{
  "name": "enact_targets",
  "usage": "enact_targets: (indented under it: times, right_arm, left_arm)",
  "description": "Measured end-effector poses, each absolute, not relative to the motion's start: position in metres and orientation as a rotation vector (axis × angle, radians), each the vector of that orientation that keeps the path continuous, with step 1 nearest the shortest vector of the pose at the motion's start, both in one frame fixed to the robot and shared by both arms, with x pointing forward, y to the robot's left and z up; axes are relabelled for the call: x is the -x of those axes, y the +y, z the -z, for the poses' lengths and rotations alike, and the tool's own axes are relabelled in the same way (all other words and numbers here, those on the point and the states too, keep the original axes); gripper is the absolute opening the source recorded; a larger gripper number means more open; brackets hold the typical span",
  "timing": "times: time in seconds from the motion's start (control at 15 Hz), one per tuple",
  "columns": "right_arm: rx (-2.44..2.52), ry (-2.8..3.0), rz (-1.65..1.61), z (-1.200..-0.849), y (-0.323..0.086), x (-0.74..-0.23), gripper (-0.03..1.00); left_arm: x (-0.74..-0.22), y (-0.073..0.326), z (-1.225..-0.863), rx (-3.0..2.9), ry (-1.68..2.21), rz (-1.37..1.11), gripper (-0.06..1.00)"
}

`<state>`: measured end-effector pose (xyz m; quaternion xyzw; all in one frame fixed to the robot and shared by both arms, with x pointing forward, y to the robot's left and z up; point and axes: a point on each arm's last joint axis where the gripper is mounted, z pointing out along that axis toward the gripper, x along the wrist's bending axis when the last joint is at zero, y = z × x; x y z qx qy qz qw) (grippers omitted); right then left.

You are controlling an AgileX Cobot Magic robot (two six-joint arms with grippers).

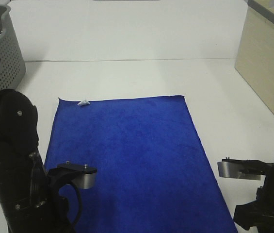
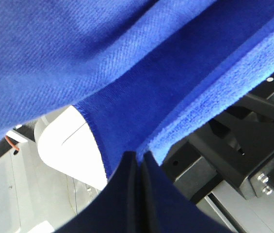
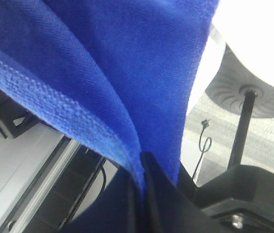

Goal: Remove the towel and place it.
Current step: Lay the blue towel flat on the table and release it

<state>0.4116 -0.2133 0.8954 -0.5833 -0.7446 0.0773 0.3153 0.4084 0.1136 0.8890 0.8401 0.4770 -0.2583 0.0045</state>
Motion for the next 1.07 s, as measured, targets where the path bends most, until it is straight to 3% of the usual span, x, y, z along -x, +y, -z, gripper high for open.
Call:
enact_targets:
  times: [0.47,0.73,0.93,1.07]
  right_arm:
    - [1.518,-1.948,-0.222,-0.888,-0.213,-0.411,0.02]
    - [1.493,-1.963,-0.208,-0.888,-0.213,-0.412,0.20]
    - [1.513,-1.926,-0.175,-0.889,-0.209,-0.412,0.48]
    - [1.517,-1.919,-0.167,-0.890,-0.209,-0.412,0.60]
  left_arm:
    - [-0.405,0.101,-0.890,-2.678,1.430,0.839,0.00]
    - [-0.404,0.100,-0.889,-2.676,1.431,0.838,0.01]
    - [-0.404,0.098,-0.890,-2.629,1.464,0.868,0.28]
    - [-0.402,0.097,-0.892,-2.606,1.498,0.921,0.50]
